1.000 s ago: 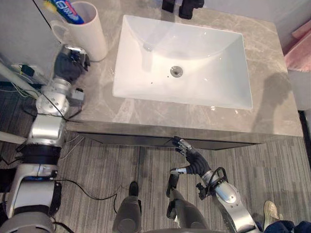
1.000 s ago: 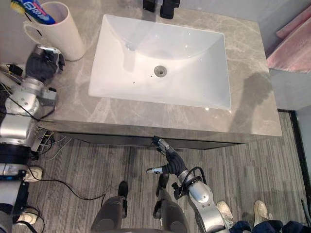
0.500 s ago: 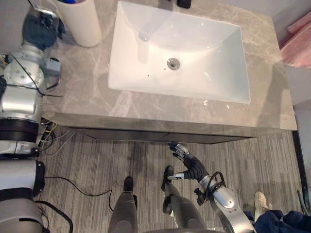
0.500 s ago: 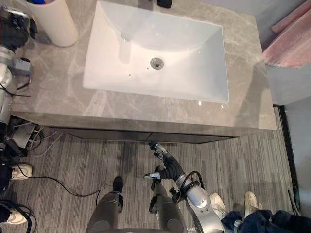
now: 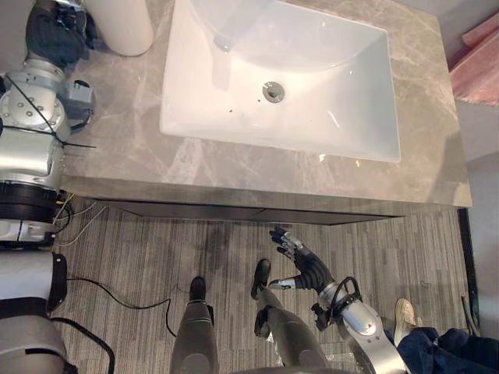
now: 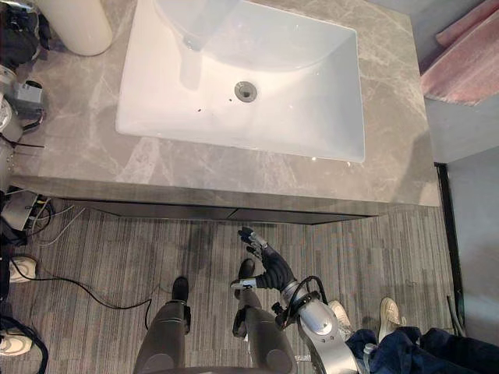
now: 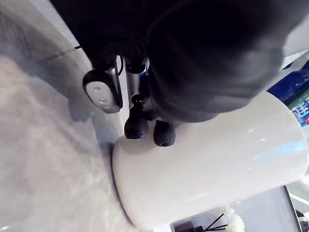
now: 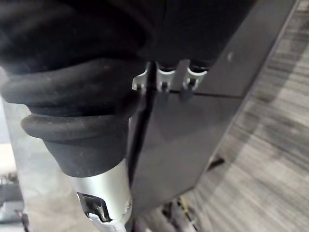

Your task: Organize washtable

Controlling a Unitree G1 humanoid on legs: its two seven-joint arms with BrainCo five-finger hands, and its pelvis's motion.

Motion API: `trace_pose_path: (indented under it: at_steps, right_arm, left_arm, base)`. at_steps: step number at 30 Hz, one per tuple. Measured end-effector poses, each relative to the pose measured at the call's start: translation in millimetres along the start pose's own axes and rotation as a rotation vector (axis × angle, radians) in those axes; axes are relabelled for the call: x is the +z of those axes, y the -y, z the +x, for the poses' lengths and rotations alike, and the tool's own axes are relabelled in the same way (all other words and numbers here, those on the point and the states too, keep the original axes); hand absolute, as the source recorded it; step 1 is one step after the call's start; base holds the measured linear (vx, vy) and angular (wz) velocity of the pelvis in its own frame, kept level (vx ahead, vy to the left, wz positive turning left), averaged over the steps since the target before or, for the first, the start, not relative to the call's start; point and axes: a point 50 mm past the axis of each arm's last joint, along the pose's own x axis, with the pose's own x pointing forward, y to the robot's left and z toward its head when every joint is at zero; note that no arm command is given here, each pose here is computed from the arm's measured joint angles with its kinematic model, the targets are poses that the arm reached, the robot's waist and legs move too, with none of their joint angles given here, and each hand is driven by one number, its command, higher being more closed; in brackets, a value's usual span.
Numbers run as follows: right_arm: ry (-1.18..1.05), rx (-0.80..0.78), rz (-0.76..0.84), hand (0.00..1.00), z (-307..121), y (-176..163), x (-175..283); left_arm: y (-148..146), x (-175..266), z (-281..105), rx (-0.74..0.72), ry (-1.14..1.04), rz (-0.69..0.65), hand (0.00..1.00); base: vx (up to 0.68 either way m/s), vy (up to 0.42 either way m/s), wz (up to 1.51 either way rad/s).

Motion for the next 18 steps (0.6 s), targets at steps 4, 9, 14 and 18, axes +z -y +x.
trace_pose_path:
  at_steps: [4, 9, 14, 18]
  right_arm:
    - [0.0, 0.039, 0.008, 0.0, 3, -8, 0]
    - [-0.009, 0.05, 0.008, 0.0, 4, -9, -3]
    - [-0.041, 0.08, 0.01, 0.0, 5, -14, -9]
    - [-0.047, 0.08, 0.006, 0.0, 4, -13, -10]
  left_arm:
    - [16, -12, -23, -0.079, 0.0, -0.017, 1.0]
    - [38, -26, -42, -0.132, -0.021, -0.086, 1.0]
    - [59, -47, -60, -0.173, -0.09, -0.15, 1.0]
    - [68, -59, -71, -0.208, -0.149, -0.168, 1.0]
  base:
    - [0.0, 0.024, -0.02]
    - [0.01, 0.019, 0.06]
    - [0.06, 0.033, 0.01]
    - [0.03, 0.022, 0.0]
